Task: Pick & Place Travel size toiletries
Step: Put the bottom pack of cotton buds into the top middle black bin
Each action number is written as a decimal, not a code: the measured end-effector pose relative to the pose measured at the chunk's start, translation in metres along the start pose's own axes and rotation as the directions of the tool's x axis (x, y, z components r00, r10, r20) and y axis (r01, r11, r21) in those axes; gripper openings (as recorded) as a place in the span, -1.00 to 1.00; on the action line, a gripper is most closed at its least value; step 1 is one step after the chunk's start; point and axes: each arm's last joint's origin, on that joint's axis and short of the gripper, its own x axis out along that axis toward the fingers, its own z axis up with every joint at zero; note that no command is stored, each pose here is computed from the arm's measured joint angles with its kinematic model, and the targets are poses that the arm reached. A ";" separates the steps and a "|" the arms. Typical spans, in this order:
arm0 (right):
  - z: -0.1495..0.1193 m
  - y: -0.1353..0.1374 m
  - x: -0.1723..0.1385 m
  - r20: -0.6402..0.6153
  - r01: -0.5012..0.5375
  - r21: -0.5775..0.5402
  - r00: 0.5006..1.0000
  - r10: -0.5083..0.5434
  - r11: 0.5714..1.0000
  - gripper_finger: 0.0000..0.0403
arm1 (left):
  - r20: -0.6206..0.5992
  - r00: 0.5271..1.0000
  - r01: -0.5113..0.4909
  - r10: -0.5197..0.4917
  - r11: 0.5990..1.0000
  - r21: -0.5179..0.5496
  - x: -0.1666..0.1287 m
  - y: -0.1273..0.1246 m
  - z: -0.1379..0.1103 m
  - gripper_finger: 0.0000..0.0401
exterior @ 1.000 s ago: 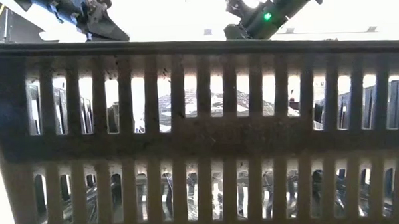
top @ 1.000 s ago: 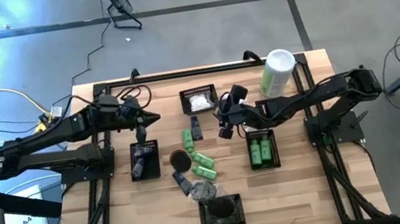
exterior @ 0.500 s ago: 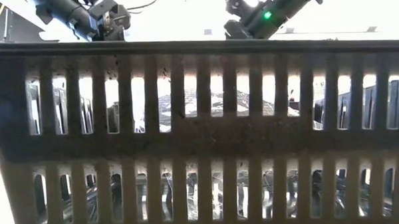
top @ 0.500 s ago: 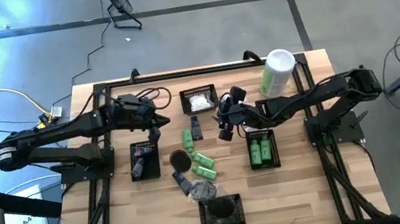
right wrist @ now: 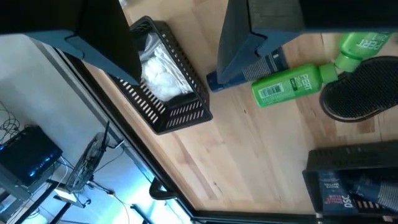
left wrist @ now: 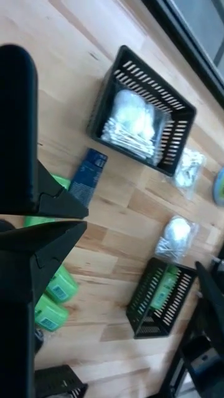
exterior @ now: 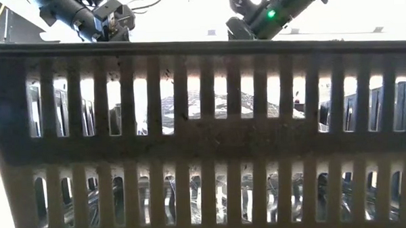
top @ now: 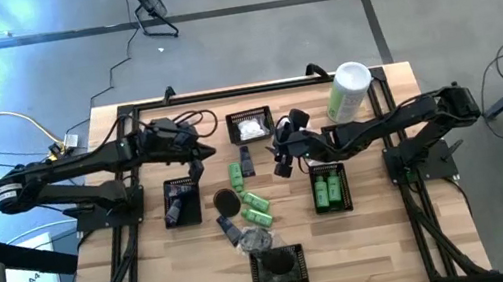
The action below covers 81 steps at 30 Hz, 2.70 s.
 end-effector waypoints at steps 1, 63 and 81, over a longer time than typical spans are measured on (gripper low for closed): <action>0.000 0.000 0.000 -0.001 0.000 0.003 1.000 0.000 1.000 0.01 | 0.006 1.000 0.001 -0.001 1.000 0.001 0.000 0.000 0.001 -0.92; -0.141 -0.091 -0.022 -0.749 0.530 0.572 0.649 0.134 0.627 -0.97 | -0.001 1.000 0.000 0.000 0.998 0.056 0.001 0.000 0.000 -0.92; -0.151 -0.085 -0.004 -0.770 0.541 0.553 0.623 0.139 0.634 -0.99 | 0.000 1.000 -0.003 0.003 0.998 0.056 0.001 0.000 0.000 -0.92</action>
